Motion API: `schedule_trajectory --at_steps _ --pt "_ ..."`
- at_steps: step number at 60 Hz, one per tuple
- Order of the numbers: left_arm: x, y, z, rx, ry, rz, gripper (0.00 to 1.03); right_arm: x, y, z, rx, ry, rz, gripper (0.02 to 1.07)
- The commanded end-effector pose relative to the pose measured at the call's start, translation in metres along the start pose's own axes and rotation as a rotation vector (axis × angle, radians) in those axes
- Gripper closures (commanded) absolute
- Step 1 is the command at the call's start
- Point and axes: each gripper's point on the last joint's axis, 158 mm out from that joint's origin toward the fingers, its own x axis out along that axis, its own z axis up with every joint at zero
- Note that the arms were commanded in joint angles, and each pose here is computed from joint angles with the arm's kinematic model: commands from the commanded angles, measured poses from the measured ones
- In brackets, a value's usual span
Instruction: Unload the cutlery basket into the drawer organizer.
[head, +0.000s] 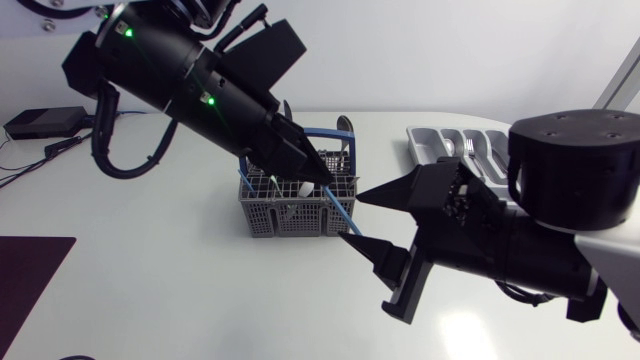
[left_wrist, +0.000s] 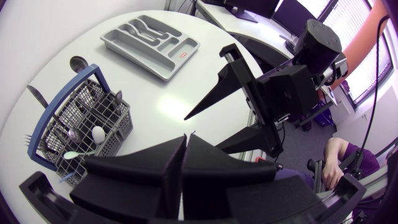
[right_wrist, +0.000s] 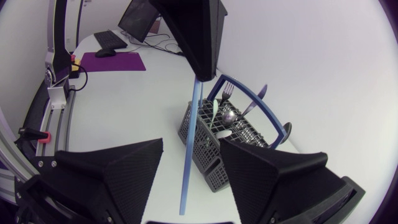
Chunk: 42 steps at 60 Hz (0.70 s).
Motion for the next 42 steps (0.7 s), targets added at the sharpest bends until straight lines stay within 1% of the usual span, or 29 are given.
schedule_trajectory --at_steps 1,9,13,18,23,28,31,33,35,40,42 --pt "0.01 -0.001 -0.007 0.007 0.023 -0.02 0.91 0.006 0.004 -0.007 -0.023 0.016 0.009 0.59" --pt "0.01 0.001 -0.007 0.005 0.022 -0.018 0.91 0.008 0.007 -0.009 -0.023 0.022 0.017 0.77" --pt "0.01 0.001 -0.007 0.005 0.022 -0.018 0.91 0.01 0.008 -0.012 -0.022 0.027 0.02 0.77" --pt "0.01 0.001 -0.007 0.005 0.022 -0.018 0.9 0.013 0.01 -0.016 -0.019 0.037 0.028 0.83" --pt "0.011 0.0 -0.007 0.006 0.024 -0.019 0.9 0.016 0.012 -0.02 -0.015 0.051 0.035 0.85" --pt "0.011 0.0 -0.008 0.004 0.026 -0.02 0.9 0.017 0.01 -0.018 -0.01 0.043 0.03 0.94" --pt "0.012 0.001 -0.009 0.001 0.028 -0.019 0.9 0.016 0.01 -0.017 -0.008 0.042 0.029 0.96" --pt "0.012 0.001 -0.009 0.001 0.028 -0.019 0.9 0.016 0.01 -0.017 -0.008 0.041 0.027 1.01" --pt "0.012 0.002 -0.01 -0.001 0.029 -0.019 0.9 0.016 0.01 -0.017 -0.008 0.043 0.026 1.01" --pt "0.011 0.003 -0.01 -0.002 0.028 -0.016 0.85 0.015 0.012 -0.02 -0.01 0.055 0.033 1.01" --pt "0.01 0.005 -0.008 -0.004 0.021 -0.012 0.79 0.014 0.013 -0.022 -0.013 0.06 0.037 1.01"
